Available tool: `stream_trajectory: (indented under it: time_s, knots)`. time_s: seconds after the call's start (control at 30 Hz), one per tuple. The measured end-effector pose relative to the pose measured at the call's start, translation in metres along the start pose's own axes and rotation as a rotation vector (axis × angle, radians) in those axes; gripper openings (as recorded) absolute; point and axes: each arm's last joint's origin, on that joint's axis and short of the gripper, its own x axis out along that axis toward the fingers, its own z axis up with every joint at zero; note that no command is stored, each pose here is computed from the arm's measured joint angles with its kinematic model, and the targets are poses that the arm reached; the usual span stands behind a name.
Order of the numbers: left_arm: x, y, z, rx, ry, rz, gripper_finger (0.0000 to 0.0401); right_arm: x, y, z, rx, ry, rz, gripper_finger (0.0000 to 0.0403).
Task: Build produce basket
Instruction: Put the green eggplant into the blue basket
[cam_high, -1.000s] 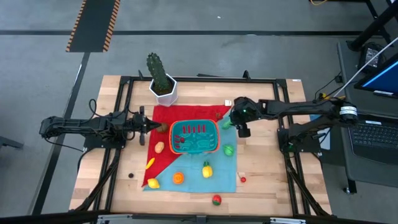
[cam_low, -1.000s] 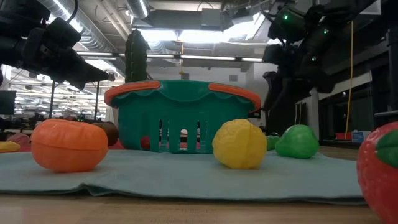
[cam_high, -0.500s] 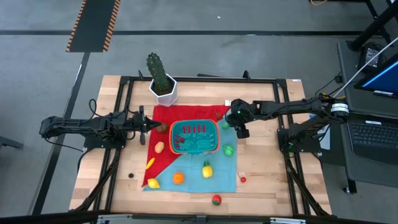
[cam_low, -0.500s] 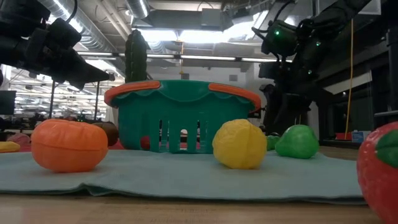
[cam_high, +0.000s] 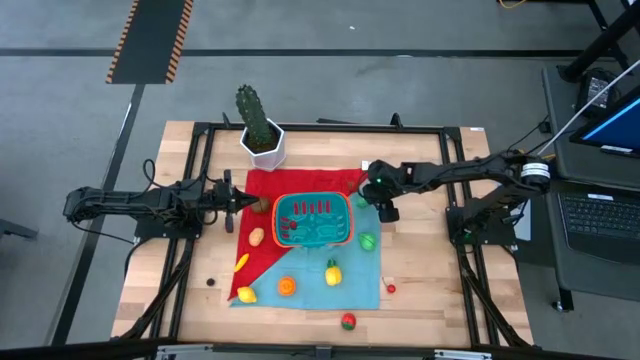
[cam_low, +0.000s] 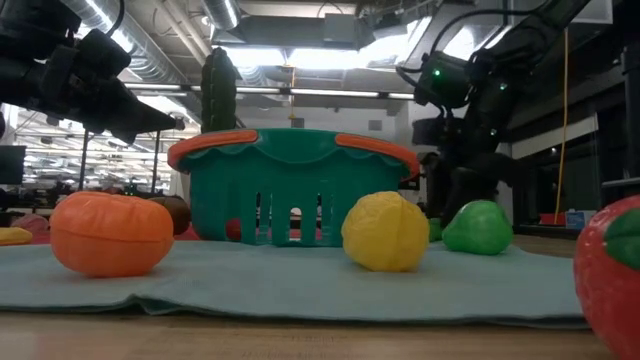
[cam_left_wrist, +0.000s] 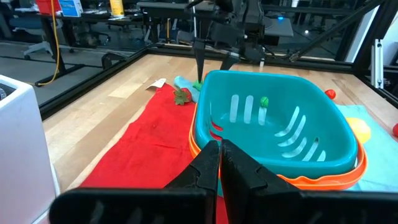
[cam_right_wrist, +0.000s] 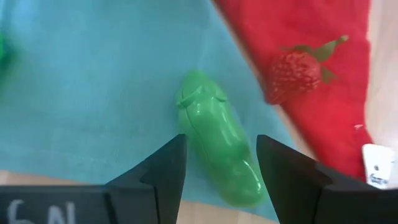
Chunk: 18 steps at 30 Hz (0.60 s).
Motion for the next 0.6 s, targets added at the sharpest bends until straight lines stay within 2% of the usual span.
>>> stream_trajectory:
  time_s: [0.6]
  knots:
    - [0.0, 0.0, 0.0, 0.0, 0.0, 0.0, 0.0008, 0.013, 0.002, -0.003, 0.0, 0.04, 0.023, 0.0195]
